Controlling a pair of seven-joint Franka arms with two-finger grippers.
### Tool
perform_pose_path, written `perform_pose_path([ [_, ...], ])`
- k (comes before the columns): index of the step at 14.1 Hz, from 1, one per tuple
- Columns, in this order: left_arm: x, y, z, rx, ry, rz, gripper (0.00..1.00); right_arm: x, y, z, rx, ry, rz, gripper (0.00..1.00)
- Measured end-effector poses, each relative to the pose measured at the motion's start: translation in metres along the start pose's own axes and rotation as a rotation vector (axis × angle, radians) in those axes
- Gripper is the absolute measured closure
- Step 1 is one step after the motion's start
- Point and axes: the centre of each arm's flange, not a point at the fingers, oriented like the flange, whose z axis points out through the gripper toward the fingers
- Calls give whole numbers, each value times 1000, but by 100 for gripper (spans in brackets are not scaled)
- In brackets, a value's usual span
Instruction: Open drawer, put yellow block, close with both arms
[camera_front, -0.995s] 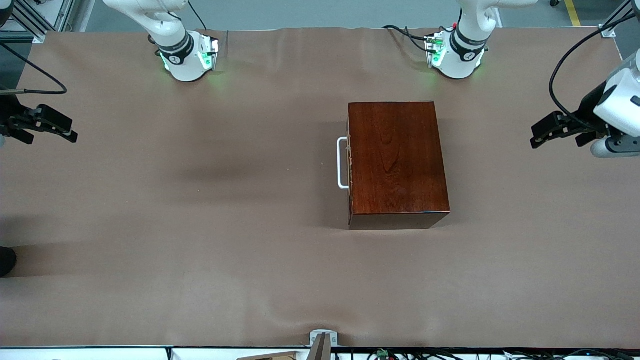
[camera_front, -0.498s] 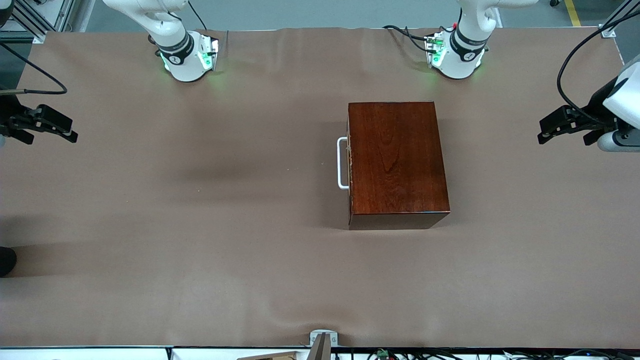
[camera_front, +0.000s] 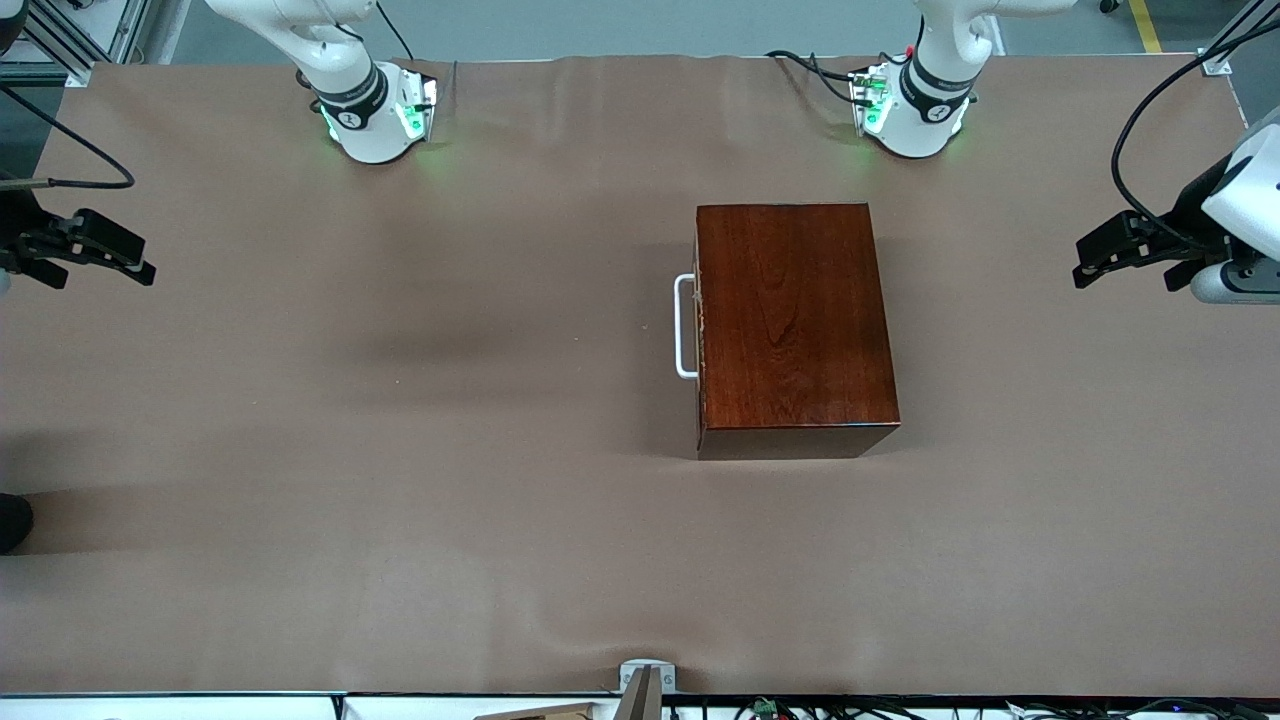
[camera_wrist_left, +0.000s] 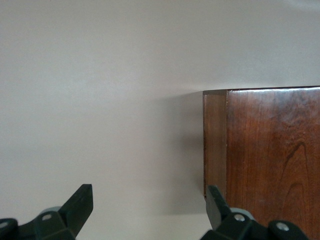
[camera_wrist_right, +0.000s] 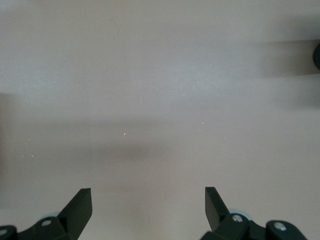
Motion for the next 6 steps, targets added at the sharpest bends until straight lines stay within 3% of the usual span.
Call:
perform_pose_path([
  [6, 0, -2, 2, 14, -5, -1, 0, 0, 0, 0, 0, 0, 0, 0],
])
